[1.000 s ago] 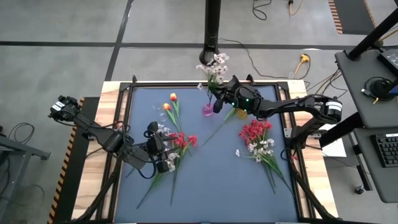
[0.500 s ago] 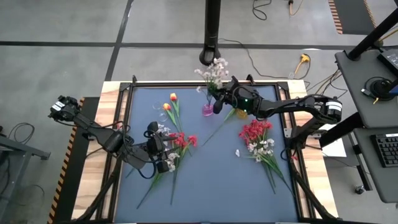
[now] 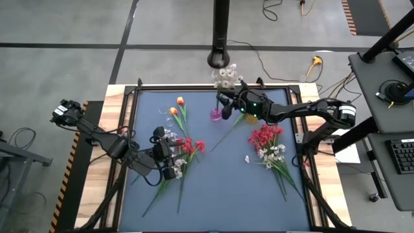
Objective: Sort flowers into vase by color
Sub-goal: Put the white flowers into the pink vase
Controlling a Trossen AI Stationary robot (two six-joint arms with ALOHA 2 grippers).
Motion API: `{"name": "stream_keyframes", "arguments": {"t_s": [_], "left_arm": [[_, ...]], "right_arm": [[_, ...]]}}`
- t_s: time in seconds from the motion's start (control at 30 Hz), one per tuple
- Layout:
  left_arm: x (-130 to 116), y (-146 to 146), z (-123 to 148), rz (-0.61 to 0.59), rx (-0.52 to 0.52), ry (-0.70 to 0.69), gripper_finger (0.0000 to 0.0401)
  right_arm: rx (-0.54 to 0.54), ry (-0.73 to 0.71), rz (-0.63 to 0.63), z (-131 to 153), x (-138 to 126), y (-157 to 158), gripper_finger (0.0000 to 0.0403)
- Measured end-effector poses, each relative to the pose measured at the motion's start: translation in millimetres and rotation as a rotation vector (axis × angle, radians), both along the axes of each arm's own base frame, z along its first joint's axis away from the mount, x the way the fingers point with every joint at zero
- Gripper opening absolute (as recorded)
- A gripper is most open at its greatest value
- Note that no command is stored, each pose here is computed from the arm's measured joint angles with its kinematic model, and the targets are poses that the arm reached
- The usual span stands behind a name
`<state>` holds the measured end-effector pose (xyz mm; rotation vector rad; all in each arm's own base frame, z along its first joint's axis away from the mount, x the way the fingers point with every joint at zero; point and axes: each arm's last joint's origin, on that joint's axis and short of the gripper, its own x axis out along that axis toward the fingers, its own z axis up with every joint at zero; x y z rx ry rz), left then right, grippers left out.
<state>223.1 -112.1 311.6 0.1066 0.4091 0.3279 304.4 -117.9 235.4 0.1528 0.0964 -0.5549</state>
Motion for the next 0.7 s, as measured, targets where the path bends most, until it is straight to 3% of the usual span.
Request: {"name": "stream_keyframes", "arguments": {"t_s": [0.33,0.7], "left_arm": [[-0.2,0.1,-0.4,0.002,-0.001,0.003,0.0148],[-0.2,0.1,-0.4,0.005,-0.010,0.000,0.0148]], "right_arm": [[0.031,0.041,0.012,-0.3,-3.5,2.0,0.0206],[0.062,0.119,0.047,6.7,-12.6,16.0,0.0212]]}}
